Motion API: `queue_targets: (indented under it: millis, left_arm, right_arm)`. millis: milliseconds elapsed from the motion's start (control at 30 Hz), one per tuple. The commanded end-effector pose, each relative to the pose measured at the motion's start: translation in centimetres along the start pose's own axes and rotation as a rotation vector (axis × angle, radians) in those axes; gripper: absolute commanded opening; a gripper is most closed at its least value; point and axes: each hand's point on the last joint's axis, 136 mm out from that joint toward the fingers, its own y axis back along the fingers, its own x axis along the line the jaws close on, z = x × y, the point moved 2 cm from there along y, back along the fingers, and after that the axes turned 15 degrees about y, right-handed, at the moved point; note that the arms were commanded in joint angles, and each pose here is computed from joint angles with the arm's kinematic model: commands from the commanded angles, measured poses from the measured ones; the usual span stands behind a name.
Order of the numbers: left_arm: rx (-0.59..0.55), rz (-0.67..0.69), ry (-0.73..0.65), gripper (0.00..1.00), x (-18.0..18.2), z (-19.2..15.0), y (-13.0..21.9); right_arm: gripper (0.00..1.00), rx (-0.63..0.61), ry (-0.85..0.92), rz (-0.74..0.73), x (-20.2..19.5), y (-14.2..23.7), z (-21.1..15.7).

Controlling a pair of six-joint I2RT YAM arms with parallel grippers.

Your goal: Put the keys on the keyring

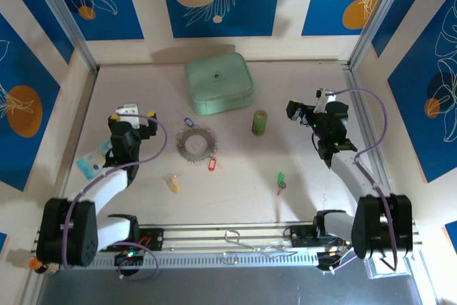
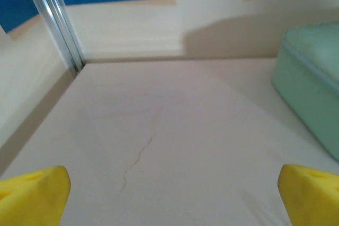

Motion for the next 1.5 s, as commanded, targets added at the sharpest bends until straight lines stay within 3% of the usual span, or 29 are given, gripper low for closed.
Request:
queue_targets:
  millis: [0,100,233,433,667,867,1167,1467]
  left_arm:
    - [0.158,-0.002,0.071,0.99,0.1,-1.5,1.6]
    - [0.287,-0.049,0.169,0.94,-1.0,-2.3,3.3]
    - [0.451,-0.067,0.253,0.89,-2.1,-4.6,5.6]
    - [0.607,-0.081,0.349,0.82,-3.5,-7.5,7.8]
    - [0.8,-0.069,0.329,0.69,-6.1,-11.4,9.4]
    - [0.877,-0.041,0.331,0.67,-7.9,-14.3,10.0]
    - [0.888,-0.036,0.39,0.44,-10.0,-15.9,8.7]
    - [0.91,0.008,0.406,0.41,-11.8,-17.3,7.1]
  right_arm:
    - [0.96,0.137,-0.229,-0.053,-0.2,1.7,-3.0]
    - [0.88,0.213,-0.287,0.107,3.8,3.0,-2.8]
    - [0.86,0.292,-0.113,0.206,10.2,5.5,-2.8]
    - [0.79,0.463,0.079,0.382,18.3,7.8,-4.1]
    - [0.72,0.641,0.244,0.428,24.1,7.5,-6.5]
    - [0.69,0.659,0.206,0.437,25.2,6.3,-7.3]
    - [0.69,0.664,0.178,0.413,24.6,6.3,-8.4]
    - [0.7,0.629,0.164,0.356,23.0,6.1,-7.8]
